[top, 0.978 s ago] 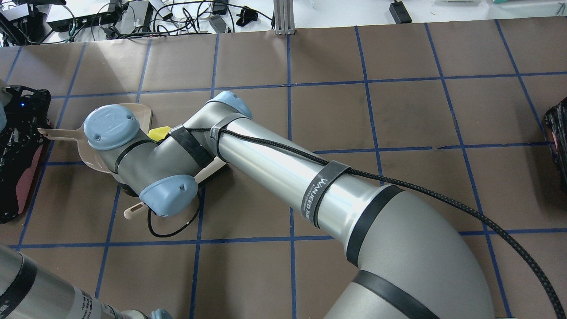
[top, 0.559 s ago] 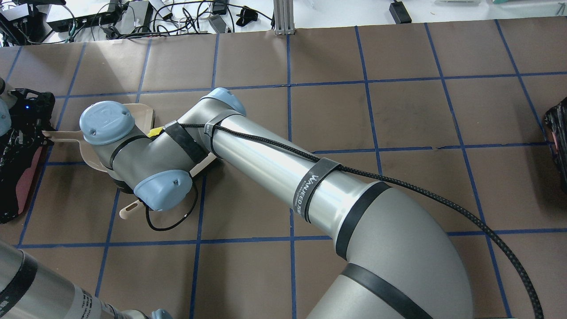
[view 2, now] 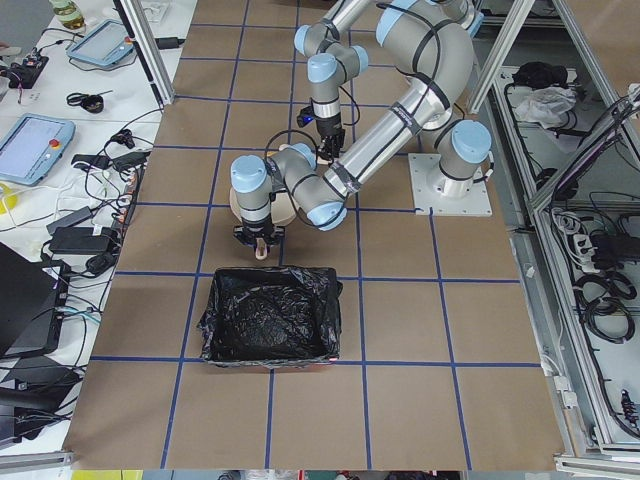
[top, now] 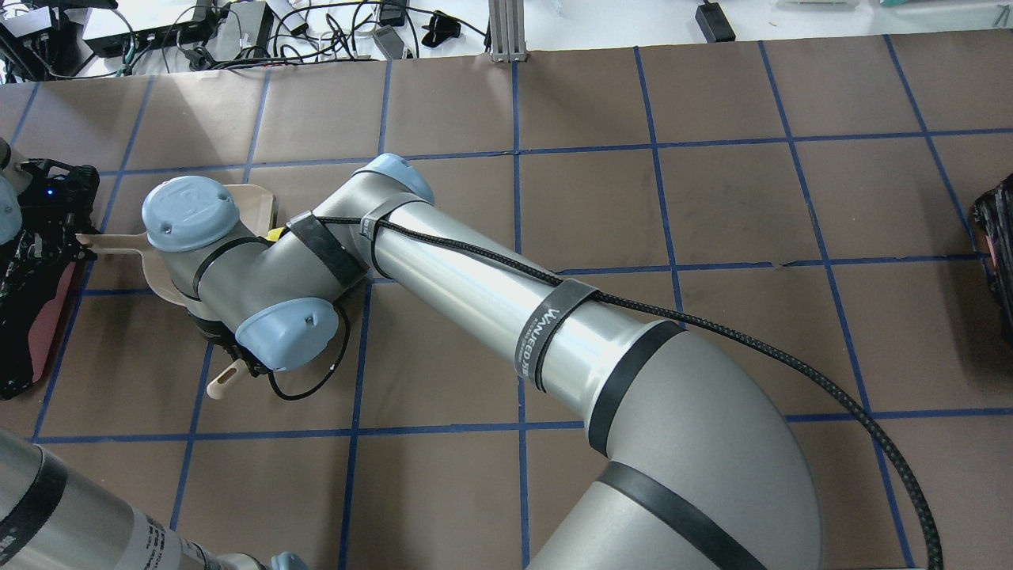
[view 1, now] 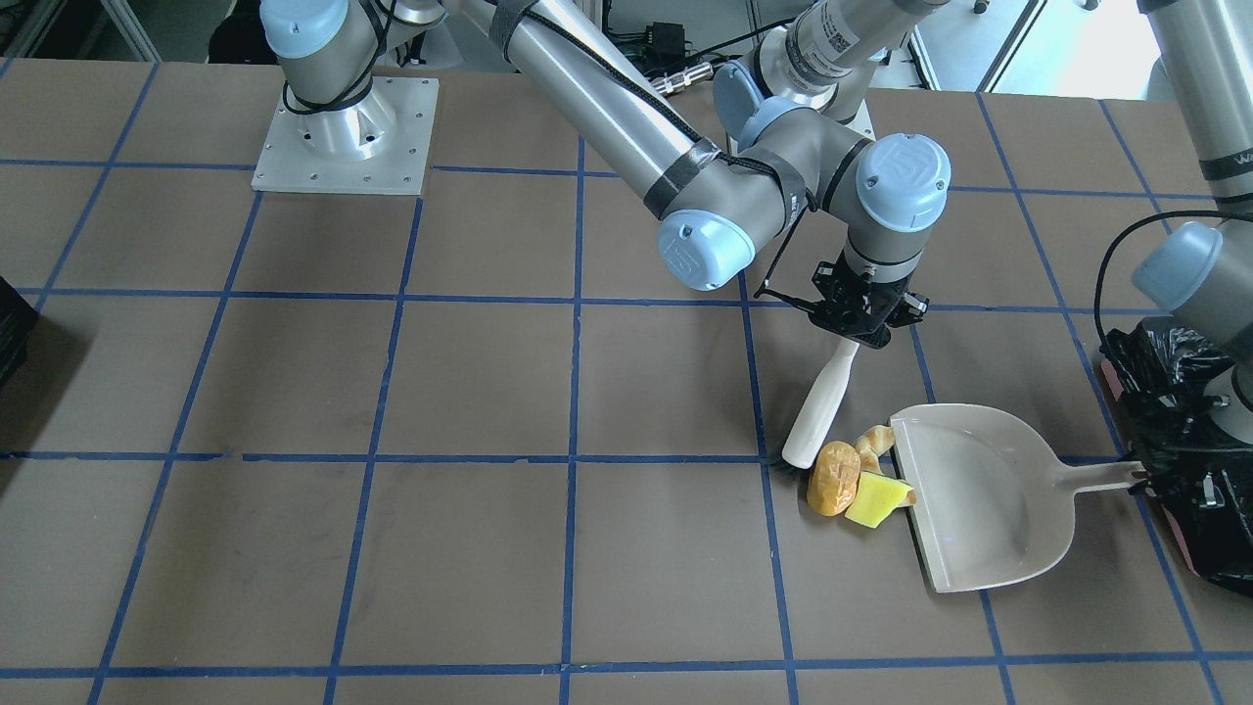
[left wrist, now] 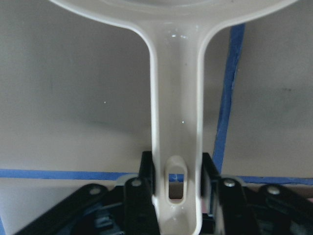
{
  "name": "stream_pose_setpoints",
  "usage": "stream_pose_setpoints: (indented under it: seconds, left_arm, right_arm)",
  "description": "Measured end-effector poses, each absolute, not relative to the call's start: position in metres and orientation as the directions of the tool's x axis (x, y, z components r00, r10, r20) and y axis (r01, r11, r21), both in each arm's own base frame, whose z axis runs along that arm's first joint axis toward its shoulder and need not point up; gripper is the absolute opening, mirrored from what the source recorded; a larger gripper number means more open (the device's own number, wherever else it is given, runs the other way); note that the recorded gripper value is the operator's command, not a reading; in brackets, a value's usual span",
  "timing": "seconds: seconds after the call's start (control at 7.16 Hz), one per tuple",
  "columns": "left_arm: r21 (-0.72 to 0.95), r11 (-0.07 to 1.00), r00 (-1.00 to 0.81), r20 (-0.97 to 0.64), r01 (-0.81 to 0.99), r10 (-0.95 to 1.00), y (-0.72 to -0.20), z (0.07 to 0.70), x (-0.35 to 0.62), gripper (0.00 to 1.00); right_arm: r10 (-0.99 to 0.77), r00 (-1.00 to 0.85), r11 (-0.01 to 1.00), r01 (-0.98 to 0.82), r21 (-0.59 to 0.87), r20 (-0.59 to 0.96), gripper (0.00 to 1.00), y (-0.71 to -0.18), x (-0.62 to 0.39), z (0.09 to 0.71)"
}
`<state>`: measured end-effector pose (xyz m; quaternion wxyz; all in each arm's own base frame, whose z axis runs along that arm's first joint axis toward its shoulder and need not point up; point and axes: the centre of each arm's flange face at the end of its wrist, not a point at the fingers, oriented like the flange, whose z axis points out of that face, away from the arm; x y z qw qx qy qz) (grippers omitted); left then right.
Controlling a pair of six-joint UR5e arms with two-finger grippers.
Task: Sweep and dump trash in nearest bin
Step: 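Sweep the sponge and bread roll into the dustpan with the right-held brush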
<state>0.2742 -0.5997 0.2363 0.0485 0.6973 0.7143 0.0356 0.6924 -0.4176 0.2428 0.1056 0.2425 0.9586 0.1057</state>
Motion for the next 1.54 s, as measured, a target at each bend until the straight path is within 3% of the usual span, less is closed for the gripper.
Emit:
stream_pose_setpoints:
  seconds: [0.56,1.26,1.4,1.54]
  left_arm:
    - [0.194,0.018,-0.015,-0.018,0.981,1.0,-0.602,0.241,0.275,0.0]
    - [0.192,0.02,-0.018,-0.013,0.981,1.0,-0.602,0.237,0.274,0.0]
    - [0.191,0.019,-0.017,-0.013,0.981,1.0,-0.602,0.236,0.273,0.0]
    - [0.191,0.019,-0.017,-0.012,0.981,1.0,-0.602,0.236,0.273,0.0]
  right_arm:
    - [0.075,-0.969,0.984,0.034,0.175,-0.237,0.0,-0.424,0.69,0.234]
    - [-0.367,-0.86,0.915,-0.402,0.027,-0.355,0.0,-0.475,0.682,0.23]
    - [-0.347,-0.866,0.924,-0.382,0.029,-0.359,0.0,-0.48,0.679,0.233]
    - [-0.22,-0.909,0.962,-0.262,0.074,-0.355,0.0,-0.477,0.679,0.239]
